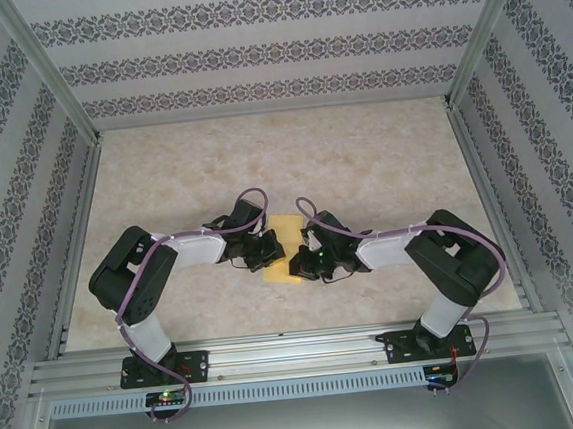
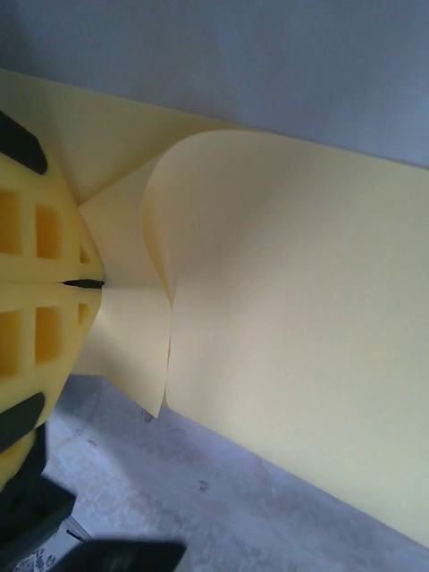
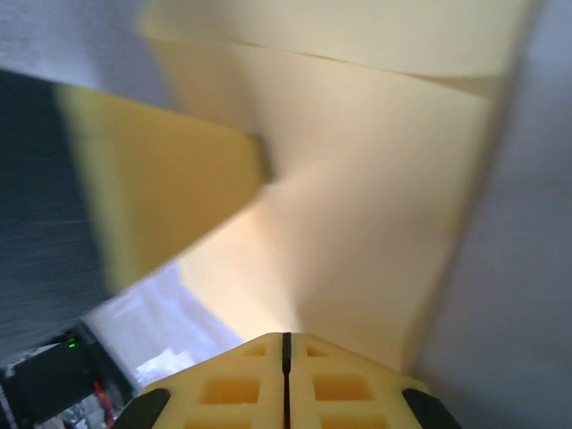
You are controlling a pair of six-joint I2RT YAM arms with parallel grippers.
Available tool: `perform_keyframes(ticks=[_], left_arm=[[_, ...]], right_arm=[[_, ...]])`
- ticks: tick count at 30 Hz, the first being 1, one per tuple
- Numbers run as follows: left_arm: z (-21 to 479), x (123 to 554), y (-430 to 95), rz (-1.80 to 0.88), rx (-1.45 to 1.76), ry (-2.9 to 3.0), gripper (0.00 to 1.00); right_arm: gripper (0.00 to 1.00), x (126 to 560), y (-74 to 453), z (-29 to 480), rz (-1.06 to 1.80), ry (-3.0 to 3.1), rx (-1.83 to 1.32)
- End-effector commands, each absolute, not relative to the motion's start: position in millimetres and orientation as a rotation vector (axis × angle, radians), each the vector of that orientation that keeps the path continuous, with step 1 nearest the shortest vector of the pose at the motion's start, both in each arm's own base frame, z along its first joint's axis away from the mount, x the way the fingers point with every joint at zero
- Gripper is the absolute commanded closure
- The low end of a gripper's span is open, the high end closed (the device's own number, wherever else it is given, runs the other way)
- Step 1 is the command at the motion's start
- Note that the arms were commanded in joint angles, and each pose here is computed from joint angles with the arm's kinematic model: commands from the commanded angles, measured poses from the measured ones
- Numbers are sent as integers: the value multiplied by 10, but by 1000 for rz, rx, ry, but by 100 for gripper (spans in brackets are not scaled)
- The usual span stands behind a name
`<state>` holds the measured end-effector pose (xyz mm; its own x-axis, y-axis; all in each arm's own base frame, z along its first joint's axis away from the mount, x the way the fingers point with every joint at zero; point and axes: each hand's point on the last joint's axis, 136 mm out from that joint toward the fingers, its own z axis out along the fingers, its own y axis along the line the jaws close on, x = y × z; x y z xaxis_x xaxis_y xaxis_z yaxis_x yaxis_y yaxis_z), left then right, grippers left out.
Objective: Fold a paper plane with a square sheet of paper (pick it up from the middle)
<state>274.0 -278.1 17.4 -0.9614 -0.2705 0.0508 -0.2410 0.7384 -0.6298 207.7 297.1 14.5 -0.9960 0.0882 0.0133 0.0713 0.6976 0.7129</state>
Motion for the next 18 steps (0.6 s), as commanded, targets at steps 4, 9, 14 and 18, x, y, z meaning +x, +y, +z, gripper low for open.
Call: perform_keyframes(ticks=[4,9,14,18], left_arm=[[-211,2519,-2527,-843,-493,3019,100],[-223,2517,-2521,-840,-504,3018,100],[-221,2517,-2521,-841,-504,3018,100],[-211,2519,-2536,-854,-493,3016,100]], right_arm=[[91,1835,2712,-90,1093,2980,199],[90,1692,2657,-21,1109,2997,172],[89,1575,2564,-25,1089,3009,187],[89,1709,2624,218,1132,2907,148]])
